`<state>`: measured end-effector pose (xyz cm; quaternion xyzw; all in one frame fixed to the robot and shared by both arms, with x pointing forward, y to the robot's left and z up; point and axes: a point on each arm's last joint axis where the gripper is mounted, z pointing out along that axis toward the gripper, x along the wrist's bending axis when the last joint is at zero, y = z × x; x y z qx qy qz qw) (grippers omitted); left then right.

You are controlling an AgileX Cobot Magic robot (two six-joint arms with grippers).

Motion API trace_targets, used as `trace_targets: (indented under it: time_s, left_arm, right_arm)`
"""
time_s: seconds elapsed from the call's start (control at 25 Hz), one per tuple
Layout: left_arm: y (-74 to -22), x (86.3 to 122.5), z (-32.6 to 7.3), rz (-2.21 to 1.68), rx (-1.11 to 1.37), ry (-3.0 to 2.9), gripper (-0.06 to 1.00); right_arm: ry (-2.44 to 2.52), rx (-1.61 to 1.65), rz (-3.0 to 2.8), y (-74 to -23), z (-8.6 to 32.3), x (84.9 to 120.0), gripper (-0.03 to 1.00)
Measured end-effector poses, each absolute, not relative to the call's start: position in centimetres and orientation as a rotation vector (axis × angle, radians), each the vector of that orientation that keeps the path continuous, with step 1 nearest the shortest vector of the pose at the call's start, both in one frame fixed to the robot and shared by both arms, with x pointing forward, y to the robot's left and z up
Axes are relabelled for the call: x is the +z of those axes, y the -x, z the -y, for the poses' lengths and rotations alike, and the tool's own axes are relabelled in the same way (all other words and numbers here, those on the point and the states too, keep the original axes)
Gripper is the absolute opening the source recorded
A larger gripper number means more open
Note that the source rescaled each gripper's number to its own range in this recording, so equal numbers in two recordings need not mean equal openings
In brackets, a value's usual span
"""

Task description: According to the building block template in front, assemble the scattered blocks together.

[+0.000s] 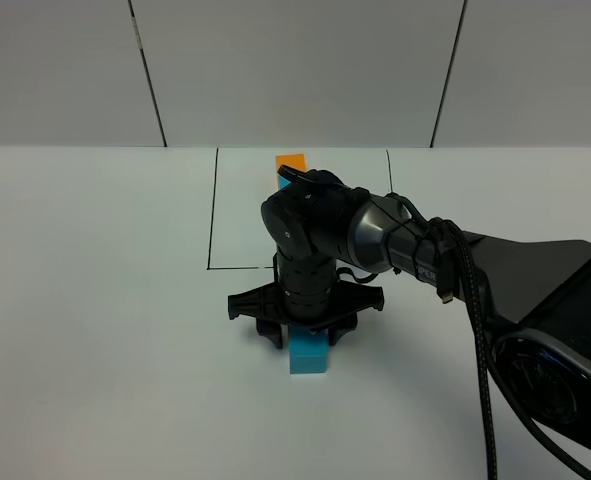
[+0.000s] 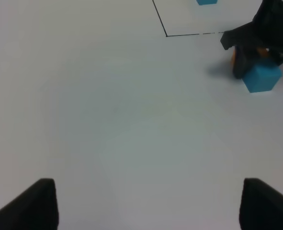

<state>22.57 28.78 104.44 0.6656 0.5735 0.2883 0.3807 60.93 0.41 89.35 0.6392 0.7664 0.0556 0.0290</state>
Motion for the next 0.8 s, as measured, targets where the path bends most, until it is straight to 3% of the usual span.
trace_targets:
  time_s: [0.12,0.2,0.28,0.48,0.8]
  left_arm:
    - [-22.6,104.4,-28.8,-1.464,0.736,-1.699,0.73]
    - [-22.6,104.4,-28.8,-1.464,0.736,-1.699,0.73]
    - [-22.6,104.4,-28.8,-1.464,0.736,-1.699,0.73]
    - [-22.6,104.4,-28.8,-1.464,0.736,-1.699,0.73]
    - [-22.6,104.4,-28.8,-1.464,0.736,-1.699,0.73]
  right_arm:
    - [-1.975,0.163,-2.366,-60.9,-0.4,89.4,0.64]
    - [-1.977,0.157,-2.367,-60.9,-0.4,89.4,0.80]
    - [-1.977,0.154,-2.367,-60.8,-0.4,89.4,0.89]
    - [-2.001,0.231,-2.361,-61.0,-0.8,91.2,0.91]
    - [-2.000,0.509,-2.283,-61.8,0.3,98.5,0.90]
